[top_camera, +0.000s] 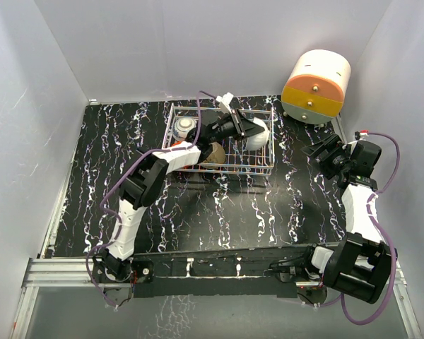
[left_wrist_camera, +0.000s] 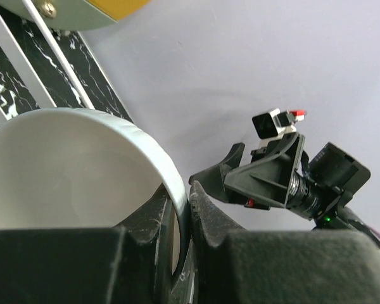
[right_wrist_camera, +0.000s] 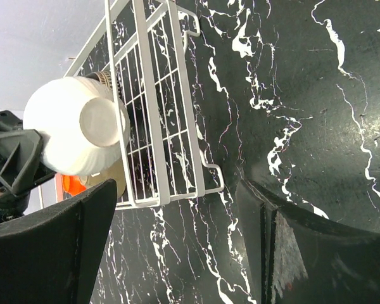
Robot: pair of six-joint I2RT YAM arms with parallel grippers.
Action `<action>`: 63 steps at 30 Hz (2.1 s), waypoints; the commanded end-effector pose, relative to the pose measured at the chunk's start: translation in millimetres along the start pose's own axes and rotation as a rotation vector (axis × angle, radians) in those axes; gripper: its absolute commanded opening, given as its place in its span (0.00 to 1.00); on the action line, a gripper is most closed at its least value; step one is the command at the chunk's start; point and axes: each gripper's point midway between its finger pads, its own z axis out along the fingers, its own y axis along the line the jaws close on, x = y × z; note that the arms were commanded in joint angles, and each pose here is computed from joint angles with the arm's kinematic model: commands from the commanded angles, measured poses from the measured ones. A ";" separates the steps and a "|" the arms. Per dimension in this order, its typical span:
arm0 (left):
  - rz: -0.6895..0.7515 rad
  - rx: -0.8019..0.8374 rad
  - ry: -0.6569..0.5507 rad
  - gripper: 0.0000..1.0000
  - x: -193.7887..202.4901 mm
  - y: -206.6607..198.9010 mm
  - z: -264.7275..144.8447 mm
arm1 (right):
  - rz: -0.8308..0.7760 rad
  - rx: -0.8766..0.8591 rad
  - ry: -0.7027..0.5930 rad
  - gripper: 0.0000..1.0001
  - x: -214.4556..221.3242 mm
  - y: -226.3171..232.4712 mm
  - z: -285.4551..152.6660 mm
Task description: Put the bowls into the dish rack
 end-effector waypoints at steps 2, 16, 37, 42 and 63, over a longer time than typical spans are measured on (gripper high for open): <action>0.043 0.155 -0.090 0.00 -35.9 -51.2 2.6 | -0.030 -0.032 -0.029 0.79 -8.2 4.6 1.8; -0.025 0.047 -0.099 0.00 -29.2 -7.4 11.0 | -0.027 -0.029 -0.030 0.79 -8.5 2.7 2.4; -0.094 -0.033 -0.073 0.00 -0.4 43.3 -6.5 | -0.026 -0.030 -0.026 0.79 -6.5 -0.3 3.2; -0.113 -0.067 -0.096 0.06 1.3 56.1 -26.9 | -0.025 -0.027 -0.026 0.79 -6.7 -1.5 4.3; -0.067 -0.148 -0.120 0.22 -10.4 59.6 -56.9 | -0.026 -0.025 -0.023 0.79 -6.7 -2.5 5.1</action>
